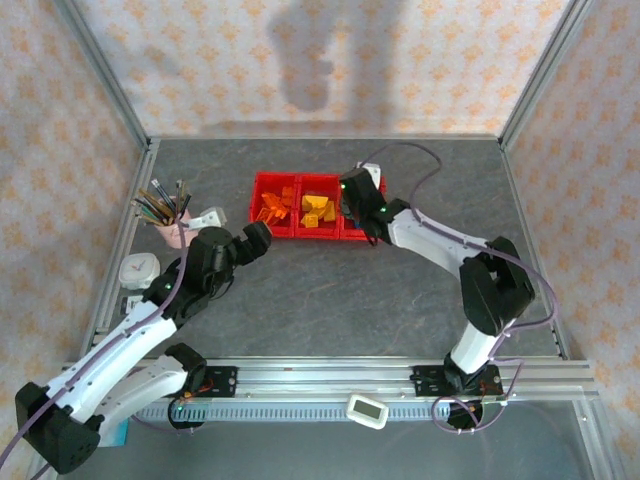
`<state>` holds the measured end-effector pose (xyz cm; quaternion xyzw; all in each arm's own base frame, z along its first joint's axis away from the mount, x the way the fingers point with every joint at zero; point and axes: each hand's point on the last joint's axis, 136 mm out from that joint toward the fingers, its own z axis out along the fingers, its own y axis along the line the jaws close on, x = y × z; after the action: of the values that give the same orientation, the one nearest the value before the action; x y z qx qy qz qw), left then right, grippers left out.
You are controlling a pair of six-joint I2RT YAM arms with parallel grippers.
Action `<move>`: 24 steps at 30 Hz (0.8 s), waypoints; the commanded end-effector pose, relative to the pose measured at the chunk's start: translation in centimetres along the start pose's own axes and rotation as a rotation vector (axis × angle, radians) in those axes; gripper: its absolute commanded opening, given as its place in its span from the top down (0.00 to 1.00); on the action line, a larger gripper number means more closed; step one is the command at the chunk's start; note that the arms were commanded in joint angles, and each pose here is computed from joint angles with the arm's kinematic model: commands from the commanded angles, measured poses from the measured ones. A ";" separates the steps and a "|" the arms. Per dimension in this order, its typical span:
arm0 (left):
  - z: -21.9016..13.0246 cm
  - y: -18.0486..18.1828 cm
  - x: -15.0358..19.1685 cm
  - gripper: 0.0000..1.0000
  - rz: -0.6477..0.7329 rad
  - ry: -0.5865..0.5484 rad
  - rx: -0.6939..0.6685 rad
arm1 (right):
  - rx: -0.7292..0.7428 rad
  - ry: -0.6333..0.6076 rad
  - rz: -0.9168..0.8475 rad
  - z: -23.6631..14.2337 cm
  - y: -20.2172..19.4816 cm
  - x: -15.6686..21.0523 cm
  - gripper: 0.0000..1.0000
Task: Sort the legos into containers by color
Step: Place the lego in the container, then reset both arms
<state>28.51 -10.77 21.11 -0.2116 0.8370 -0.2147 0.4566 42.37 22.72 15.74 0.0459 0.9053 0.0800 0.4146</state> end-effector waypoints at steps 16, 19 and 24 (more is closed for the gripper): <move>2.8 2.2 -3.6 0.01 0.014 -0.149 -0.071 | 0.051 -0.107 0.018 0.2 -2.0 -7.1 0.14; 2.9 4.7 -5.8 0.01 0.028 -0.236 -0.173 | 0.152 -0.190 0.085 -2.7 -6.2 -8.0 0.00; 2.6 10.8 -9.6 0.01 0.096 -0.418 -0.407 | 0.444 -0.379 0.222 -6.7 -18.8 -6.3 0.00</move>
<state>33.52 -1.26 20.02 -0.2872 0.7884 -0.0665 0.5398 42.85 9.75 22.36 0.1671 0.8406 0.0103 0.5152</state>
